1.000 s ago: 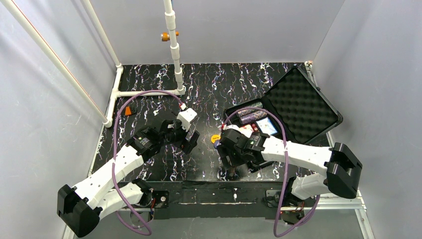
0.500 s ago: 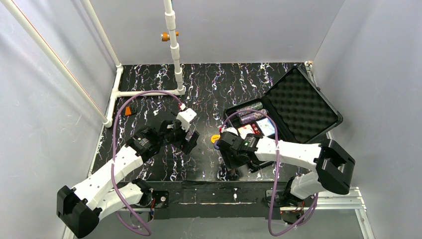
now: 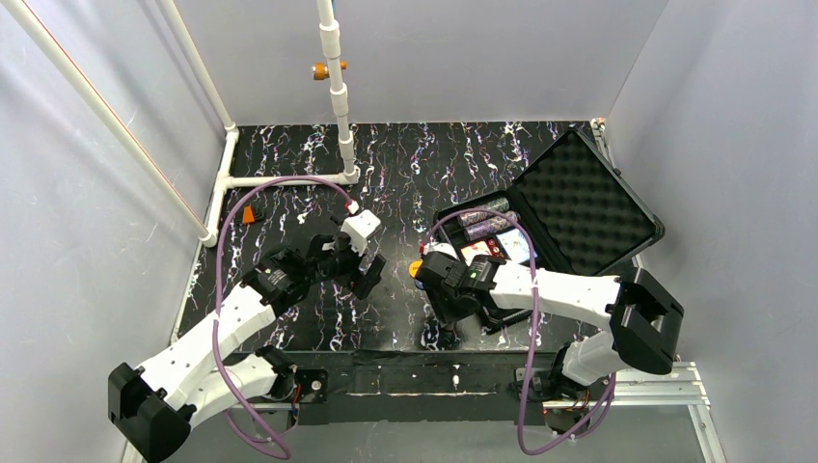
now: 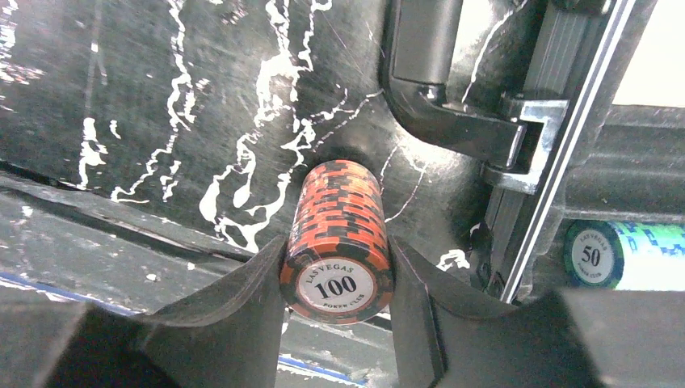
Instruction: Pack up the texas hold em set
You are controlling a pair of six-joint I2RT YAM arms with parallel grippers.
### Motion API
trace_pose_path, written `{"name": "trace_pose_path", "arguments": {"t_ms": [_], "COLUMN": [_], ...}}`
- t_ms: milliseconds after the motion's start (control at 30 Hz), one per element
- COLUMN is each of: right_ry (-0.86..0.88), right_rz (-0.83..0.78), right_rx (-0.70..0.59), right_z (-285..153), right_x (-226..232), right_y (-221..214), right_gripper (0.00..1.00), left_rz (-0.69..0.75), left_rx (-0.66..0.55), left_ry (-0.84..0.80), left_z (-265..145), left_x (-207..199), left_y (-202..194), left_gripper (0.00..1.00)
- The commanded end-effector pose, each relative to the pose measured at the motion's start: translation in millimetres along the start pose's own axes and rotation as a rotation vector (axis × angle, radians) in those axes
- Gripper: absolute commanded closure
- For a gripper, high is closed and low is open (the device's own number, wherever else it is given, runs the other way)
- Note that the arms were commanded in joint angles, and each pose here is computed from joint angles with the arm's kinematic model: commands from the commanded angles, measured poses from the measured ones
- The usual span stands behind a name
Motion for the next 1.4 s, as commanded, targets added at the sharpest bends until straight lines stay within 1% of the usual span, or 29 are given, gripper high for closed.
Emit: {"name": "trace_pose_path", "arguments": {"t_ms": [0, 100, 233, 433, 533, 800, 967, 1100, 1200, 1367], "right_ry": [0.032, 0.046, 0.091, 0.279, 0.396, 0.535, 0.559, 0.602, 0.646, 0.668], "right_rz": [-0.016, -0.016, 0.008, 0.056, 0.070, 0.057, 0.059, 0.060, 0.054, 0.048], "right_rx": [-0.144, -0.198, -0.281, -0.385, -0.427, -0.478, -0.504, -0.518, -0.523, -0.517], "right_z": [-25.2, -35.9, -49.9, -64.1, -72.5, -83.1, -90.7, -94.6, -96.4, -96.0], "right_x": [6.6, 7.2, 5.2, -0.5, -1.8, 3.6, 4.9, 9.5, 13.8, 16.3], "right_y": [33.6, 45.6, 61.2, 75.0, 81.6, 94.8, 100.4, 105.3, 107.9, 110.8], "right_gripper": [0.75, 0.77, 0.80, 0.84, 0.85, 0.86, 0.86, 0.87, 0.87, 0.88], "left_rz": [0.027, 0.038, 0.059, 0.104, 0.140, 0.199, 0.212, 0.196, 0.188, 0.176], "left_rx": [-0.033, -0.046, -0.083, -0.184, -0.239, -0.305, -0.291, -0.258, -0.255, -0.239], "left_ry": [0.016, 0.003, -0.057, -0.174, -0.273, -0.469, -0.524, -0.562, -0.563, -0.567], "left_z": [-8.4, -10.3, -13.1, -14.1, -13.1, -12.5, -9.7, -4.2, -1.1, 5.7], "left_x": [0.6, -0.8, -6.1, -15.5, -23.8, -40.5, -44.7, -47.8, -48.0, -48.0], "left_y": [2.5, 3.0, 4.3, 1.0, -0.1, -4.7, -5.7, -4.8, -2.9, -0.3], "left_gripper": [0.02, 0.02, 0.02, 0.02, 0.02, 0.02, 0.02, 0.02, 0.04, 0.07]}}
Point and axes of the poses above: each gripper's point midway between its finger pads, its own z axis out along the fingers, its own x axis along the line the jaws close on, y = z × x, the point moved 8 cm from there along -z, back along the fingers, and after that the axes turned 12 degrees about -z, right-handed, at the moved point
